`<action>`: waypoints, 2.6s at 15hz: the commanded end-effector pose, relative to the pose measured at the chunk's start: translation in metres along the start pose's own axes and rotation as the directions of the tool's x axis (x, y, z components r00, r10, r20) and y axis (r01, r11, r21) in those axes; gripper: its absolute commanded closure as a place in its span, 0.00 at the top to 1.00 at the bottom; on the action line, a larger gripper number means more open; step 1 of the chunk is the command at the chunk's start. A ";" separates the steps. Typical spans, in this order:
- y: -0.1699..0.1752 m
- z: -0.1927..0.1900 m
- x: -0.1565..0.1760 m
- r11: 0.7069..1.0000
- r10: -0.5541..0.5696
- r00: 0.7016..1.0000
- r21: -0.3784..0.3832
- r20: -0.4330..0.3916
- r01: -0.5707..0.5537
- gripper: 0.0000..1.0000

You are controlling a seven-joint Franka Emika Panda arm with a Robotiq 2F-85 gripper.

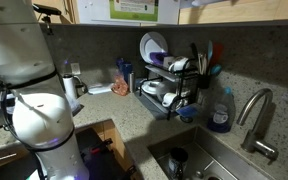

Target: Put the bowl in the cupboard drawer on top of the sink

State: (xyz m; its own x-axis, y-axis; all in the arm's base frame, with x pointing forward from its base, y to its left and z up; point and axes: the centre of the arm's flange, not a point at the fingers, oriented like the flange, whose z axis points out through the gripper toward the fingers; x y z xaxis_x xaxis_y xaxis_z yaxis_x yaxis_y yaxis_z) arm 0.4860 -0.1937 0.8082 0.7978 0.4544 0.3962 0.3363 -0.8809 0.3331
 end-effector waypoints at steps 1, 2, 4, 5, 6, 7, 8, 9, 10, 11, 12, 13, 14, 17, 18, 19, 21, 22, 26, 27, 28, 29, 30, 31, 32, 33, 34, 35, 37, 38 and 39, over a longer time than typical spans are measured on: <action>0.010 -0.002 0.023 0.999 0.038 0.999 0.009 0.015 -0.039 0.01; 0.011 -0.002 0.026 0.999 0.041 0.999 0.007 0.018 -0.042 0.01; 0.014 0.001 0.032 0.998 0.063 0.998 -0.006 0.024 -0.063 0.01; 0.017 0.002 0.034 0.997 0.074 0.997 -0.005 0.028 -0.074 0.01; 0.019 0.004 0.037 0.997 0.083 0.996 -0.009 0.033 -0.083 0.01; 0.020 0.006 0.039 0.995 0.095 0.995 -0.012 0.037 -0.095 0.01; 0.022 0.006 0.041 0.995 0.101 0.994 -0.014 0.042 -0.100 0.01; 0.023 0.008 0.043 0.994 0.113 0.993 -0.018 0.045 -0.112 0.01; 0.024 0.009 0.045 0.993 0.118 0.992 -0.023 0.049 -0.117 0.01; 0.025 0.010 0.047 0.992 0.129 0.990 -0.025 0.054 -0.127 0.01; 0.027 0.011 0.048 0.990 0.138 0.989 -0.032 0.058 -0.136 0.01; 0.029 0.012 0.048 0.987 0.158 0.985 -0.046 0.064 -0.156 0.01; 0.030 0.013 0.049 0.985 0.166 0.984 -0.049 0.066 -0.163 0.01; 0.036 0.012 0.048 0.975 0.215 0.974 -0.065 0.073 -0.210 0.01; 0.038 0.013 0.048 0.971 0.232 0.970 -0.071 0.076 -0.226 0.01; 0.041 0.015 0.047 0.967 0.248 0.965 -0.076 0.081 -0.242 0.01; 0.044 0.021 0.047 0.958 0.281 0.956 -0.083 0.090 -0.274 0.01; 0.046 0.023 0.047 0.955 0.293 0.951 -0.088 0.095 -0.285 0.01; 0.049 0.027 0.051 0.942 0.329 0.940 -0.102 0.093 -0.320 0.01; 0.050 0.027 0.051 0.940 0.334 0.938 -0.104 0.091 -0.325 0.01; 0.050 0.026 0.051 0.937 0.343 0.935 -0.107 0.086 -0.334 0.01; 0.051 0.025 0.052 0.936 0.345 0.935 -0.111 0.086 -0.335 0.01; 0.052 0.025 0.051 0.934 0.350 0.933 -0.113 0.084 -0.340 0.07; 0.053 0.024 0.051 0.930 0.358 0.930 -0.117 0.083 -0.347 0.17; 0.053 0.024 0.051 0.929 0.361 0.929 -0.119 0.083 -0.351 0.32; 0.054 0.024 0.051 0.928 0.364 0.928 -0.121 0.083 -0.353 0.37; 0.055 0.024 0.051 0.927 0.366 0.927 -0.124 0.081 -0.355 0.43; 0.055 0.023 0.051 0.926 0.368 0.927 -0.127 0.079 -0.357 0.52; 0.056 0.020 0.051 0.922 0.375 0.924 -0.133 0.071 -0.363 0.67; 0.056 0.019 0.051 0.921 0.375 0.924 -0.135 0.066 -0.365 0.74; 0.056 0.016 0.050 0.921 0.376 0.925 -0.138 0.063 -0.365 0.81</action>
State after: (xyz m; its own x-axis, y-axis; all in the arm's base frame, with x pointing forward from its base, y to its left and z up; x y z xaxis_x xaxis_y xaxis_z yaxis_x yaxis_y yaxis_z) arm 0.5497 -0.2202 0.8165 0.8946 0.1049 0.4344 -0.0236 -0.9596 0.2804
